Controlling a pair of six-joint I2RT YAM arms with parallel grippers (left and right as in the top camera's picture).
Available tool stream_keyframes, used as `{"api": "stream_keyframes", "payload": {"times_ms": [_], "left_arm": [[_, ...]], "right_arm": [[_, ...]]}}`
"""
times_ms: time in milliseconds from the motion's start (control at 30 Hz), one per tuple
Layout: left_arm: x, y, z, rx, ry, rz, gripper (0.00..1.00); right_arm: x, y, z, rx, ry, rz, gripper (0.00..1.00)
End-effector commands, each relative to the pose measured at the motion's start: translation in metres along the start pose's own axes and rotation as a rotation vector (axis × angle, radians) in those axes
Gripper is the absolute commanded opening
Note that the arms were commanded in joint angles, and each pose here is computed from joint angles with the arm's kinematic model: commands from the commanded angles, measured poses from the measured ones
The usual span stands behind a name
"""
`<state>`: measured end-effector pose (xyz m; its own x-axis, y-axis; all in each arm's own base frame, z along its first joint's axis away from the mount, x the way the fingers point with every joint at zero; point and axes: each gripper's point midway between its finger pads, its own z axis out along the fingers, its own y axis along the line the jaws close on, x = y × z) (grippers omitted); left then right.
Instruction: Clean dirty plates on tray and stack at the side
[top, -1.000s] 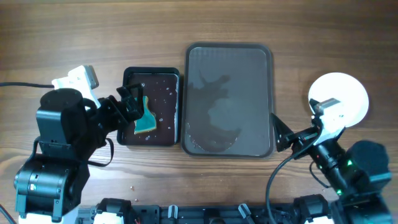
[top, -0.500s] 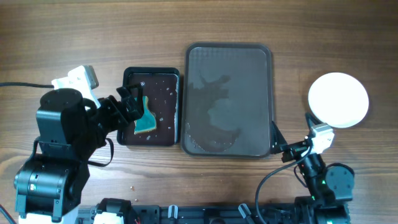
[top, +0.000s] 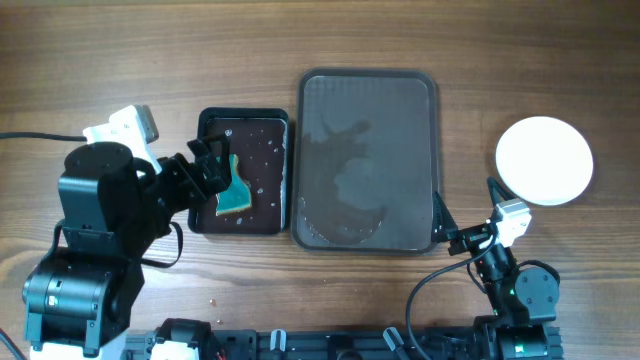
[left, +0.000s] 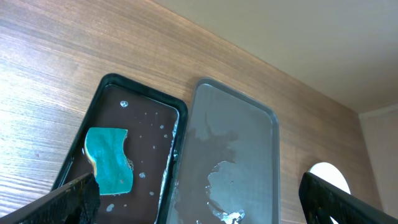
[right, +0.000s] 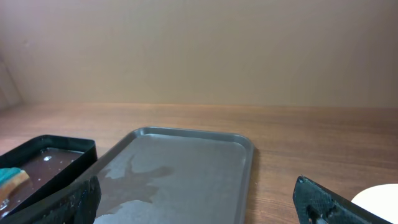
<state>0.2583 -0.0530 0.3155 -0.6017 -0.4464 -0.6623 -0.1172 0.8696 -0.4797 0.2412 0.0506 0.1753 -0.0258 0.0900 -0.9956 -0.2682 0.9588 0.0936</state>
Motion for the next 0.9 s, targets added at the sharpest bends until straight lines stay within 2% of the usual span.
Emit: {"api": "stream_keyframes", "payload": {"times_ms": [0, 600, 700, 867], "left_arm": [[-0.005, -0.003, -0.004, 0.008, -0.019, 0.008, 1.0], [-0.004, -0.001, -0.004, 0.004, -0.014, 0.007, 1.0], [-0.013, 0.012, -0.004, -0.053, -0.079, 0.03, 1.0], [-0.007, 0.032, 0.004, -0.008, -0.181, -0.005, 1.0]], "right_arm": [[-0.005, -0.003, -0.001, 0.017, -0.021, 0.01, 1.0], [-0.005, -0.003, -0.001, 0.017, -0.021, 0.01, 1.0], [-0.005, -0.003, -0.001, 0.017, -0.021, 0.01, 1.0], [-0.005, -0.003, -0.001, 0.017, -0.021, 0.01, 0.99]]}}
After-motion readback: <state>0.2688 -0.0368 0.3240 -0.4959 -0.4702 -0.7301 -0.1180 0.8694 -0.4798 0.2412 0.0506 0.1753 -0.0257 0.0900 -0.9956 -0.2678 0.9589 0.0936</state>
